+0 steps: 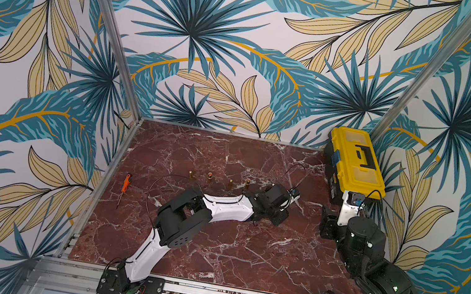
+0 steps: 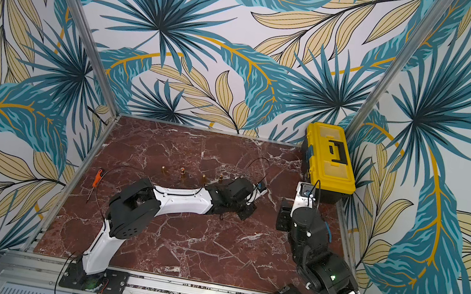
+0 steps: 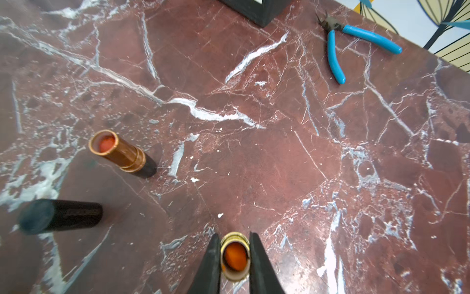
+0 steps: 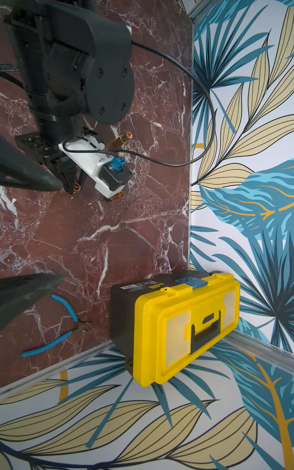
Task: Open the lipstick cap
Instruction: Place the lipstick at the center of the board.
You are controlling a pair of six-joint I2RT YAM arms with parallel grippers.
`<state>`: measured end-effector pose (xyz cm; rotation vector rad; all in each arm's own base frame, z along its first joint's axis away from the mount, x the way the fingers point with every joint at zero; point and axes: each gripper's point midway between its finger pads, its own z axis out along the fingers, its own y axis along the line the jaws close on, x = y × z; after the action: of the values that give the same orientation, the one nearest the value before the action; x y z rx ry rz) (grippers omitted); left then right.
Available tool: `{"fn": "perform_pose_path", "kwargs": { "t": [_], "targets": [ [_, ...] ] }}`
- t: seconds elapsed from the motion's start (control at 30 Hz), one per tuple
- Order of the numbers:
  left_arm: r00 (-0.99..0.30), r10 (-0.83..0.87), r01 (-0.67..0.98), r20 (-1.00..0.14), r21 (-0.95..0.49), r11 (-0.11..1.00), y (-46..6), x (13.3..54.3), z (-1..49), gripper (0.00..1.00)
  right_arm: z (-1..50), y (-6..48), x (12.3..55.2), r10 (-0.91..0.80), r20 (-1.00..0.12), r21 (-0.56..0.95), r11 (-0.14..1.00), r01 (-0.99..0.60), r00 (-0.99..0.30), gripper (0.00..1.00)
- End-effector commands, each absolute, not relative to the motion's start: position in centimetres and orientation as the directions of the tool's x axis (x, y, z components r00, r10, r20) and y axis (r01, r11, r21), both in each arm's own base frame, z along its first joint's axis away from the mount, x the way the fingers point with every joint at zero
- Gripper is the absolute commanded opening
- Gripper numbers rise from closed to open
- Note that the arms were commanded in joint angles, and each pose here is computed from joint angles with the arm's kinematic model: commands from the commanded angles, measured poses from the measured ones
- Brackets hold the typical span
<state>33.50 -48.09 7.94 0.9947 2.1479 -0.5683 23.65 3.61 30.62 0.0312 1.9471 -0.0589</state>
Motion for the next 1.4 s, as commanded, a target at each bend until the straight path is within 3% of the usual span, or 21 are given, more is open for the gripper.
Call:
{"fn": "perform_pose_path", "kwargs": {
  "t": [0.0,0.3,1.1,1.37],
  "targets": [
    [-0.449,0.483,0.787,-0.752,-0.077,0.613,-48.2,33.8,7.5,0.07,29.7,3.2,23.5,-0.011,-0.923,-0.039,0.997,0.066,-0.384,0.53],
    [-0.446,0.491,0.784,-0.748,-0.061,0.618,-48.2,34.1,7.1,0.09,29.3,3.1,23.4,-0.016,-0.920,-0.048,0.996,0.073,-0.391,0.54],
    [-0.446,0.497,0.787,-0.744,-0.062,0.613,-48.6,34.2,6.5,0.34,29.2,3.3,23.5,-0.002,-0.927,-0.028,0.998,0.065,-0.374,0.56],
    [-0.430,0.450,0.757,-0.783,-0.040,0.652,-47.9,35.0,10.0,0.40,29.2,3.4,23.5,-0.004,-0.928,-0.027,0.998,0.058,-0.372,0.56]
  ]
}}
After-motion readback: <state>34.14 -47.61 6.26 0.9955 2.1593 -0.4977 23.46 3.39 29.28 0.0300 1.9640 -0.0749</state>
